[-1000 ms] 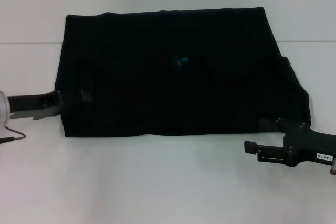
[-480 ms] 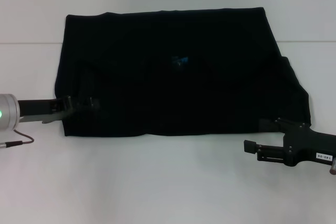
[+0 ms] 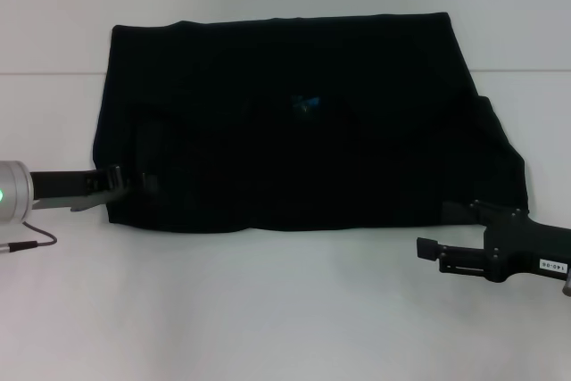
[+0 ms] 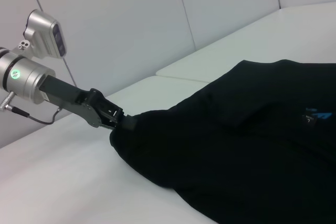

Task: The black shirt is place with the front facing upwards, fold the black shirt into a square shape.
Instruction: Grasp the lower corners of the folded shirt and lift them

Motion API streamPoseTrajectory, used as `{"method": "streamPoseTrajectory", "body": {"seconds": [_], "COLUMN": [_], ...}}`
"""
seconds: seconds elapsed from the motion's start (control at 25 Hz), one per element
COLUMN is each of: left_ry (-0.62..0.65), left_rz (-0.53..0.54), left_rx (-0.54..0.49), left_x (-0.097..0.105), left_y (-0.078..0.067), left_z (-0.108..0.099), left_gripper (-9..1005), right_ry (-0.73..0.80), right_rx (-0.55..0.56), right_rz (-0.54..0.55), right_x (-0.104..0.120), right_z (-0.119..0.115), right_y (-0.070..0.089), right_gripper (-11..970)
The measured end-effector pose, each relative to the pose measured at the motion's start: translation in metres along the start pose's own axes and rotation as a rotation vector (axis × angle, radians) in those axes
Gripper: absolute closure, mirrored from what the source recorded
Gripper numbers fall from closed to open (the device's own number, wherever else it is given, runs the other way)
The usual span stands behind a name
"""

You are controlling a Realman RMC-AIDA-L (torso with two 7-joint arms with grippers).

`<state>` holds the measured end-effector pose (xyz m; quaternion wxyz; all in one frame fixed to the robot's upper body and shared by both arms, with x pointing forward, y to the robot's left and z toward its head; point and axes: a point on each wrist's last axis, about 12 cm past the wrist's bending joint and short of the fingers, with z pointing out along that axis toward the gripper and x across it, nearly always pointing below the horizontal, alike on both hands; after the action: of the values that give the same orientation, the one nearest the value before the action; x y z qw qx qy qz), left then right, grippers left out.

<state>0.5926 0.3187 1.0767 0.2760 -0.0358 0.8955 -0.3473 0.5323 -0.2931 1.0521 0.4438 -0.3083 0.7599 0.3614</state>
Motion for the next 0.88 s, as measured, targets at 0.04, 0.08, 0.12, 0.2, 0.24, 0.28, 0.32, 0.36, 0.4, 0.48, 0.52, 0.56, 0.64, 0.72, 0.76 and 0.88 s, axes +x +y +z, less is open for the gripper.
{"method": "streamPoseTrajectory", "body": {"seconds": [0.04, 0.08, 0.12, 0.2, 0.24, 0.28, 0.32, 0.36, 0.4, 0.48, 0.52, 0.56, 0.64, 0.72, 0.76, 0.88], "left_ry": [0.000, 0.000, 0.001, 0.001, 0.001, 0.001, 0.001, 0.001, 0.001, 0.002, 0.004, 0.005, 0.004, 0.002, 0.003, 0.005], "left_rz": [0.000, 0.000, 0.001, 0.001, 0.002, 0.002, 0.003, 0.004, 0.004, 0.006, 0.008, 0.012, 0.024, 0.030, 0.030, 0.033], "left_rx": [0.000, 0.000, 0.001, 0.000, 0.000, 0.000, -0.001, -0.001, -0.001, 0.000, 0.002, 0.003, 0.010, 0.016, 0.017, 0.022], "left_x": [0.000, 0.000, 0.000, 0.000, -0.001, -0.001, -0.001, -0.001, -0.002, -0.002, -0.002, -0.002, -0.003, -0.003, -0.003, -0.004], "left_y": [0.000, 0.000, 0.000, 0.000, 0.000, 0.001, 0.001, 0.001, 0.001, 0.001, 0.001, 0.001, 0.000, -0.001, -0.001, -0.002], "left_z": [0.000, 0.000, 0.000, -0.001, -0.001, -0.001, -0.002, -0.002, -0.002, -0.003, -0.003, -0.003, -0.004, -0.004, -0.004, -0.003], "left_gripper": [681, 716, 751, 823, 859, 895, 931, 967, 967, 967, 967, 968, 968, 968, 968, 968], "right_ry": [-0.001, -0.003, -0.004, -0.005, -0.003, 0.001, 0.006, 0.011, 0.019, 0.043, 0.063, 0.091, 0.160, 0.228, 0.258, 0.325], "right_rx": [0.001, 0.003, 0.005, 0.016, 0.026, 0.042, 0.055, 0.069, 0.089, 0.130, 0.153, 0.179, 0.237, 0.299, 0.336, 0.426], "right_rz": [0.001, 0.002, 0.004, 0.020, 0.036, 0.059, 0.083, 0.105, 0.137, 0.219, 0.253, 0.291, 0.362, 0.442, 0.482, 0.561], "right_x": [0.000, 0.000, 0.000, -0.001, -0.003, -0.006, -0.010, -0.014, -0.020, -0.034, -0.042, -0.051, -0.070, -0.087, -0.096, -0.117], "right_z": [-0.001, -0.002, -0.003, -0.006, -0.009, -0.014, -0.018, -0.023, -0.030, -0.045, -0.052, -0.060, -0.074, -0.083, -0.085, -0.086], "right_y": [0.000, 0.000, -0.001, -0.003, -0.006, -0.010, -0.014, -0.018, -0.024, -0.036, -0.042, -0.048, -0.061, -0.071, -0.076, -0.082], "right_gripper": [29, 29, 29, 28, 28, 28, 28, 28, 29, 29, 29, 30, 31, 31, 32, 33]}}
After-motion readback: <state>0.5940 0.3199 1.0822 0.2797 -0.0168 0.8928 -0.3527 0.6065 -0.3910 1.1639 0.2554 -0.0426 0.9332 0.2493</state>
